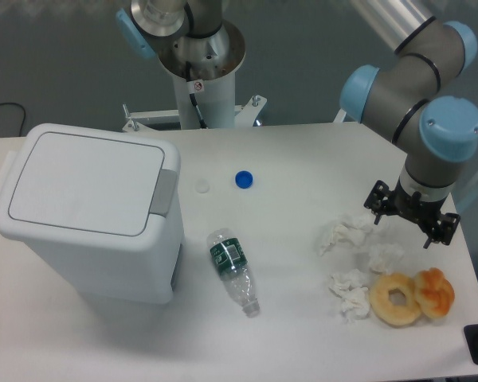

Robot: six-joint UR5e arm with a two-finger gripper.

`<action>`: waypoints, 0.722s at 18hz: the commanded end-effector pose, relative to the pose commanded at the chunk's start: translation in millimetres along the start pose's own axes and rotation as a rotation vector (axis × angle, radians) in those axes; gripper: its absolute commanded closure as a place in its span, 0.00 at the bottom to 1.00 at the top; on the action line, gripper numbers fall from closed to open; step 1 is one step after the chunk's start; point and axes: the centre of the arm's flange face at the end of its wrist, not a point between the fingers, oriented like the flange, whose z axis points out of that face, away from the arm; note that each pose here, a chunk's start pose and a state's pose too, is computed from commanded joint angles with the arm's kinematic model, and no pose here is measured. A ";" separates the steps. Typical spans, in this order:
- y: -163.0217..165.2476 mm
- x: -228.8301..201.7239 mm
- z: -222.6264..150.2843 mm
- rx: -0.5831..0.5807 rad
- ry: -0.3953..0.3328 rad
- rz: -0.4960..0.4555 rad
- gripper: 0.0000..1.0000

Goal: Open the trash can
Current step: 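Lift the gripper up from above the tissues toward the trash can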

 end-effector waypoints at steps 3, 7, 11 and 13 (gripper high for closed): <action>-1.2 5.3 1.8 0.002 0.005 0.003 0.00; -11.5 10.3 0.2 0.000 0.001 0.012 0.00; -12.3 17.0 -10.7 -0.013 -0.010 0.015 0.00; -19.3 29.2 -13.2 -0.024 -0.013 -0.026 0.00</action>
